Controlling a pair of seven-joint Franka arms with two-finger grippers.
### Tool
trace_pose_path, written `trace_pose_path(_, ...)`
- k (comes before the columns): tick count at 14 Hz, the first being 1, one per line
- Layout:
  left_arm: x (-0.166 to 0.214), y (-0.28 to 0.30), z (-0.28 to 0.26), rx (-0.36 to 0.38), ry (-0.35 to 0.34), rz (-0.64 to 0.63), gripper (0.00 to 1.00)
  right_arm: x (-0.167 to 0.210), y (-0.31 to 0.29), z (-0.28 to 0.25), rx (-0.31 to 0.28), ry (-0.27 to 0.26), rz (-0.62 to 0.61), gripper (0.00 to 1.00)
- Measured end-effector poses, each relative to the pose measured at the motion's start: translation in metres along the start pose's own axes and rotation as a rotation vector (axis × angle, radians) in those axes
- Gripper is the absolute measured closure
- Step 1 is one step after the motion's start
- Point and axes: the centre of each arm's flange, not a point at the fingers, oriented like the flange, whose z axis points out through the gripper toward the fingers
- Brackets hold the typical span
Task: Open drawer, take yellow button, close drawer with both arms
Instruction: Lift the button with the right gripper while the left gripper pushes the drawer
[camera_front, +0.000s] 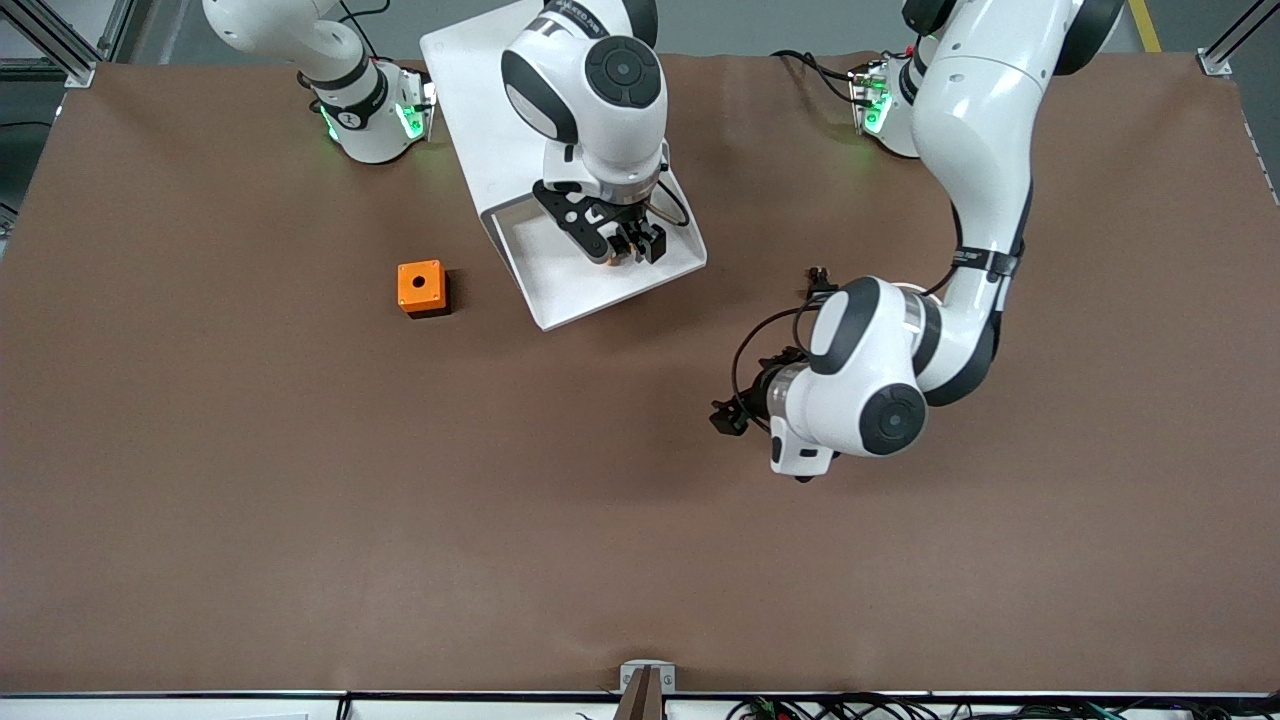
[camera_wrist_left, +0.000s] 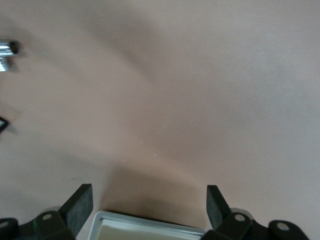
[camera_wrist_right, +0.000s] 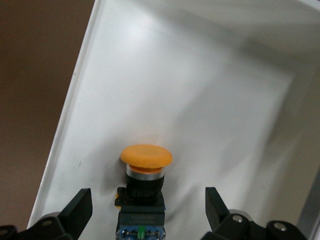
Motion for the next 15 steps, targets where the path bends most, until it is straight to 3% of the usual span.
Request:
trace_pose_path(3, -0.004, 0.009, -0.003, -0.037, 0.069, 0.026, 0.00, 0.001, -0.002, 0.005, -0.006, 0.006, 0.000, 0.00)
trace_pose_path(4, -0.006, 0.011, -0.005, -0.045, 0.094, 0.037, 0.00, 0.001, -0.002, 0.005, -0.006, 0.006, -0.001, 0.06)
trace_pose_path(6, -0.014, 0.016, -0.010, -0.048, 0.158, 0.074, 0.00, 0.000, -0.002, 0.005, -0.005, 0.006, -0.001, 0.31)
trace_pose_path(9, -0.044, 0.024, -0.027, -0.066, 0.222, 0.132, 0.00, -0.001, -0.003, 0.002, 0.000, 0.005, -0.001, 0.60)
trace_pose_path(12, -0.078, 0.027, -0.043, -0.078, 0.249, 0.181, 0.00, -0.002, -0.005, -0.005, 0.016, 0.002, -0.001, 0.59)
trace_pose_path(15, -0.104, 0.028, -0.027, -0.011, 0.319, 0.247, 0.00, 0.005, -0.011, -0.025, 0.056, -0.001, -0.002, 0.59)
